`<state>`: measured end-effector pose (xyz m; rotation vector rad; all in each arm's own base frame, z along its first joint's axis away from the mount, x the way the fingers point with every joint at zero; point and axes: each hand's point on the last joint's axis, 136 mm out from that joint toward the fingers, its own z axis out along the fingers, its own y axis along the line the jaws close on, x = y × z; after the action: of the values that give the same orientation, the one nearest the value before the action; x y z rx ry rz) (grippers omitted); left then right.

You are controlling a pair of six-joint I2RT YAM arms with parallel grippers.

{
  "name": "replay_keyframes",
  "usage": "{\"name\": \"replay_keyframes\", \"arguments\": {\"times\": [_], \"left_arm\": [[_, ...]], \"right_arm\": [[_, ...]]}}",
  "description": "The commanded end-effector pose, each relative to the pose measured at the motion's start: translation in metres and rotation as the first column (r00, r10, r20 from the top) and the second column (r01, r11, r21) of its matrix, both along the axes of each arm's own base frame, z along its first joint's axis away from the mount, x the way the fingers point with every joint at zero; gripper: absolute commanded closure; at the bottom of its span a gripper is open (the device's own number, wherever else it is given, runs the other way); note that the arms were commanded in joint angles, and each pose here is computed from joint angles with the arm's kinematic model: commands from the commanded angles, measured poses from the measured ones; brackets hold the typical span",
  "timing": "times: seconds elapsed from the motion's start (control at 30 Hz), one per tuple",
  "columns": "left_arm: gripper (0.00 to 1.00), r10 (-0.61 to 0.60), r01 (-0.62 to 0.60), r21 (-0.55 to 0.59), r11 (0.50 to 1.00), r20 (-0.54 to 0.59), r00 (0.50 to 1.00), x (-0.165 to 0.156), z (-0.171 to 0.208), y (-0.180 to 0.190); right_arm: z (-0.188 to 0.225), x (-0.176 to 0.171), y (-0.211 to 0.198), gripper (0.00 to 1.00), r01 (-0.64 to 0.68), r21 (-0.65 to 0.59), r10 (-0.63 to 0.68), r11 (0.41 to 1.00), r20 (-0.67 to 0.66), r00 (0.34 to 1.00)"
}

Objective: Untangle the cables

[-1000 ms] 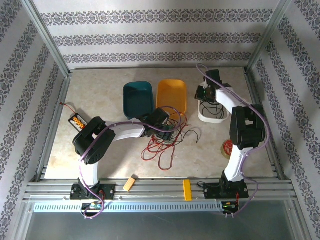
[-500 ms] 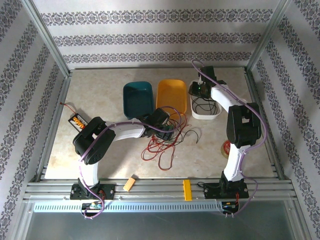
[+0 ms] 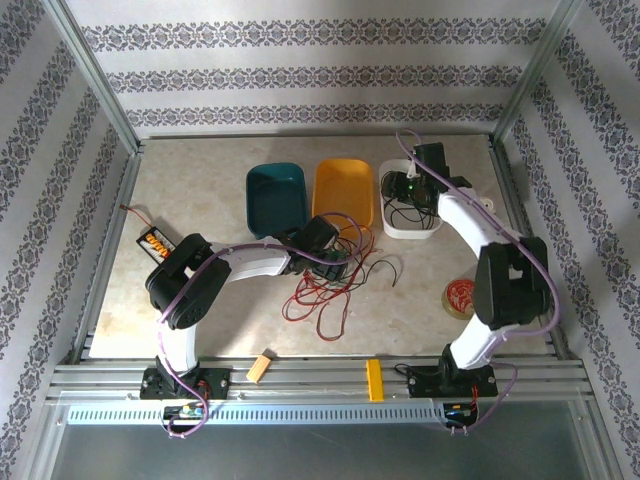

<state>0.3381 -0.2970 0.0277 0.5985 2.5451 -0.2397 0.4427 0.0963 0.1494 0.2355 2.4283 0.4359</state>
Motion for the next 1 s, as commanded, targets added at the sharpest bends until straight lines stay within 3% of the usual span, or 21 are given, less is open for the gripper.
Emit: {"name": "replay_keyframes", "arguments": {"times": [0.0,0.17,0.3,0.43,0.97], "left_arm": [[0.01,-0.006,0.020,0.144,0.989,-0.095,0.995,-0.028,-0.029,0.029],[0.01,-0.020,0.029,0.122,0.992,-0.078,0.997,-0.027,-0.024,0.026],[0.01,-0.023,0.027,0.085,0.996,-0.048,0.999,-0.023,-0.013,0.023],[0.01,-0.017,0.017,0.024,1.000,-0.016,1.000,-0.020,0.002,0.021],[0.01,0.034,-0.018,-0.154,0.988,0.099,0.994,-0.006,0.042,0.010]], "right_arm": [[-0.003,-0.025,0.018,0.43,-0.078,-0.038,0.079,0.996,0.012,0.997],[-0.011,-0.067,0.054,0.41,-0.193,-0.130,0.198,0.973,0.025,0.980],[-0.017,-0.085,0.071,0.42,-0.201,-0.096,0.205,0.975,0.035,0.978],[-0.022,-0.092,0.079,0.43,-0.207,-0.031,0.208,0.978,0.024,0.978],[-0.028,-0.102,0.101,0.41,-0.275,-0.017,0.275,0.961,0.006,0.961]]}}
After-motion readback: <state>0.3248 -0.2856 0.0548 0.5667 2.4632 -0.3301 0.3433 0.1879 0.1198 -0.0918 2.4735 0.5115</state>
